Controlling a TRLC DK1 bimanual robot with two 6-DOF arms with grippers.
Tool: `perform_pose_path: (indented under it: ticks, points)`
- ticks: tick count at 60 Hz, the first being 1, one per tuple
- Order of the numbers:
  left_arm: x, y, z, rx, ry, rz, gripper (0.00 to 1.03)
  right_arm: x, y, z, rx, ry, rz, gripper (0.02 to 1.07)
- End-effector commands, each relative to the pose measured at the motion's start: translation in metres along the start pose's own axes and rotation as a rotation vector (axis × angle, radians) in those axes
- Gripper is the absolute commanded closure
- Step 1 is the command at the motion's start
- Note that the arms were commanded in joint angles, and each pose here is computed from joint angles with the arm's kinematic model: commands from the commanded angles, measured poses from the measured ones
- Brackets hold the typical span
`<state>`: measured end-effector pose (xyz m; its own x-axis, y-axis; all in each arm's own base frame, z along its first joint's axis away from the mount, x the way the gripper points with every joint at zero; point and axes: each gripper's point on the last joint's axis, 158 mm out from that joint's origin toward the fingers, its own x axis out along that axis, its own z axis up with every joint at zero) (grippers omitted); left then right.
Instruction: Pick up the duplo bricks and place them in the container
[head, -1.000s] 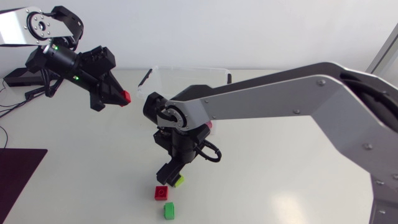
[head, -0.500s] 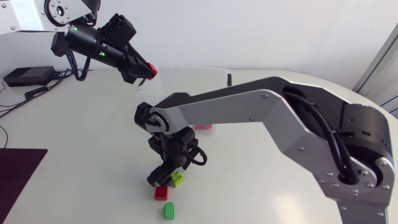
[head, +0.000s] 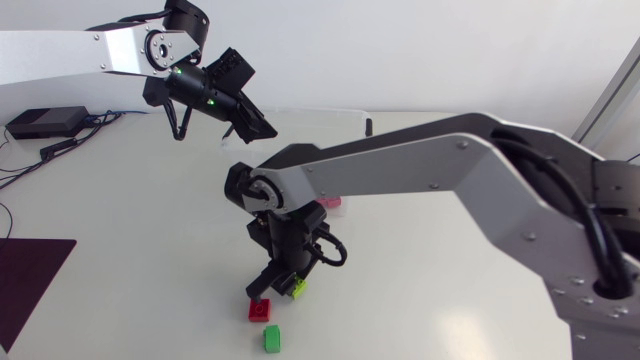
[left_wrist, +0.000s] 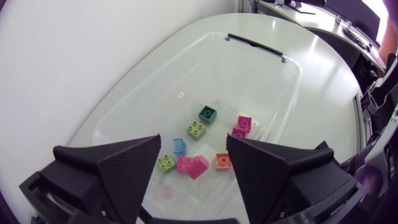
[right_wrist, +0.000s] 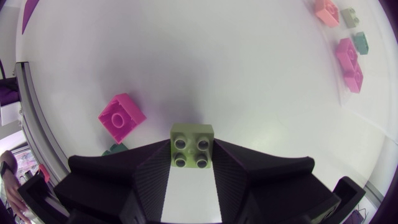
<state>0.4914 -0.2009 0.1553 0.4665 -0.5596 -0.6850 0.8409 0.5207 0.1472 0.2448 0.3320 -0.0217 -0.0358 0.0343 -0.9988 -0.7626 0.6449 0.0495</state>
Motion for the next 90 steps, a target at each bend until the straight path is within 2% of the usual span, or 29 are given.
perform_pose_path:
  ticks: [1, 10, 13, 21, 30, 33, 39, 54, 71, 72, 74, 76, 78, 80, 90]
  points:
    - [-0.007, 0.010, 0.011, -0.008, -0.027, 0.028, 0.05, -0.031, -0.013, -0.002, 0.023, -0.047, 0.004, 0.79]
    - [-0.036, 0.020, 0.011, -0.020, -0.045, 0.075, 0.05, -0.071, -0.040, 0.003, 0.075, -0.133, -0.008, 0.79]
    - [-0.057, 0.020, 0.006, -0.025, -0.049, 0.100, 0.05, -0.095, -0.055, 0.006, 0.108, -0.188, -0.014, 0.79]
    - [-0.087, 0.001, -0.014, 0.012, -0.008, 0.094, 0.06, -0.137, -0.083, 0.018, 0.161, -0.295, -0.041, 0.79]
    - [-0.097, -0.049, -0.055, 0.114, 0.072, 0.013, 0.06, -0.178, -0.111, 0.039, 0.202, -0.415, -0.062, 0.79]
    - [-0.094, -0.080, -0.078, 0.167, 0.130, -0.058, 0.06, -0.195, -0.123, 0.047, 0.217, -0.465, -0.073, 0.79]
    - [-0.087, -0.120, -0.106, 0.230, 0.197, -0.138, 0.06, -0.212, -0.146, 0.062, 0.247, -0.543, -0.094, 0.79]
    - [-0.061, -0.208, -0.164, 0.354, 0.332, -0.328, 0.06, -0.220, -0.206, 0.094, 0.310, -0.670, -0.132, 0.79]
    - [-0.042, -0.243, -0.184, 0.399, 0.370, -0.374, 0.06, -0.193, -0.242, 0.127, 0.327, -0.693, -0.147, 0.77]
    - [-0.041, -0.244, -0.184, 0.400, 0.371, -0.377, 0.07, -0.192, -0.243, 0.128, 0.326, -0.691, -0.148, 0.74]
    - [-0.039, -0.246, -0.187, 0.396, 0.377, -0.382, 0.07, -0.188, -0.248, 0.129, 0.333, -0.688, -0.150, 0.59]
    - [-0.038, -0.248, -0.189, 0.398, 0.384, -0.388, 0.07, -0.185, -0.249, 0.129, 0.333, -0.682, -0.149, 0.30]
    - [-0.035, -0.250, -0.191, 0.397, 0.397, -0.385, 0.07, -0.185, -0.249, 0.128, 0.335, -0.677, -0.149, 0.10]
    - [-0.032, -0.252, -0.195, 0.399, 0.410, -0.387, 0.08, -0.187, -0.249, 0.126, 0.338, -0.677, -0.151, 0.07]
    - [-0.015, -0.253, -0.208, 0.388, 0.459, -0.389, 0.11, -0.202, -0.228, 0.107, 0.319, -0.691, -0.146, 0.07]
